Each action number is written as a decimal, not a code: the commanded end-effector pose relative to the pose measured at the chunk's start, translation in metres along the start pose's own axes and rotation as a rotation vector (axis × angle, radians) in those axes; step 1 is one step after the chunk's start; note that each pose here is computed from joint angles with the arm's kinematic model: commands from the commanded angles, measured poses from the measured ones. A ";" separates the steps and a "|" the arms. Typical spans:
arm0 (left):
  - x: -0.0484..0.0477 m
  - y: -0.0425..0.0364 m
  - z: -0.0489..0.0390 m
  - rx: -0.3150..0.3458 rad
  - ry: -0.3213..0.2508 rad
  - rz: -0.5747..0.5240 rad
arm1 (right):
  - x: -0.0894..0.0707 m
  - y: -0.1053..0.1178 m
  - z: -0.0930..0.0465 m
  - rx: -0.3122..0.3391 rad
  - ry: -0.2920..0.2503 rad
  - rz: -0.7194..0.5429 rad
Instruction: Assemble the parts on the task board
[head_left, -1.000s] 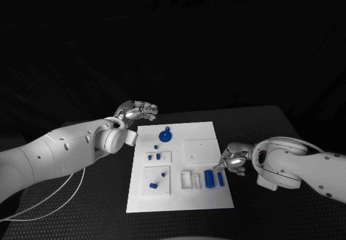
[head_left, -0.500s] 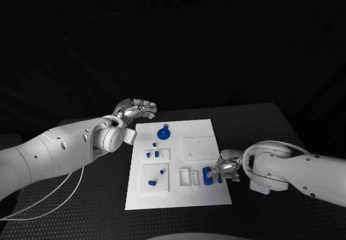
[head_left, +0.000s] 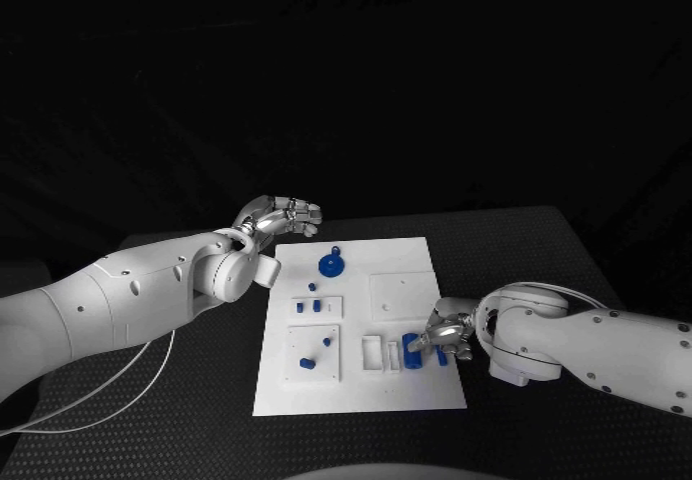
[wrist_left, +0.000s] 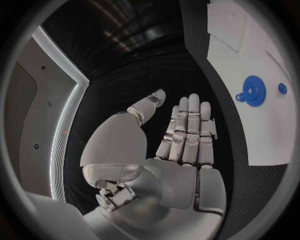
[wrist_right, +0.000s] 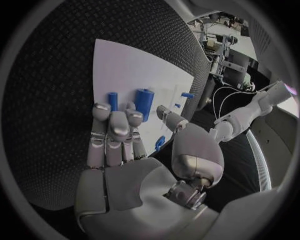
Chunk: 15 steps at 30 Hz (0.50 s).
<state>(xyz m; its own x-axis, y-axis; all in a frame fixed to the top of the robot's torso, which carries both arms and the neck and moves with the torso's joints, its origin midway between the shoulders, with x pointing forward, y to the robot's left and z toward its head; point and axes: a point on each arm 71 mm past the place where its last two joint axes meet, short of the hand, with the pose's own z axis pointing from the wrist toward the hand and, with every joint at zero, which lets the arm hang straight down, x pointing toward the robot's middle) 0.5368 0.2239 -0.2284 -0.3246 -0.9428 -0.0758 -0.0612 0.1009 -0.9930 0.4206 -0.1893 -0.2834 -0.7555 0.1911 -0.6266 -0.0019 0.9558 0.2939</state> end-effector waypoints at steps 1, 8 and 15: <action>0.0039 -0.0009 0.0003 0.004 0.021 -0.013 | 0.001 0.001 0.005 0.011 -0.030 -0.040; 0.0047 -0.0009 0.0004 0.003 0.024 -0.014 | 0.008 0.013 0.013 -0.004 -0.040 -0.072; 0.0060 -0.0010 0.0009 0.003 0.026 -0.015 | 0.014 0.024 0.017 -0.020 -0.020 -0.073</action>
<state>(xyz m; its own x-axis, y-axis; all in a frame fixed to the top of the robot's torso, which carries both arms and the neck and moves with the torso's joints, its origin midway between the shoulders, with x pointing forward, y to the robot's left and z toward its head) 0.5363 0.2211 -0.2285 -0.3329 -0.9402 -0.0716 -0.0641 0.0983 -0.9931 0.4227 -0.1602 -0.2945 -0.7383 0.1402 -0.6597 -0.0631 0.9595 0.2746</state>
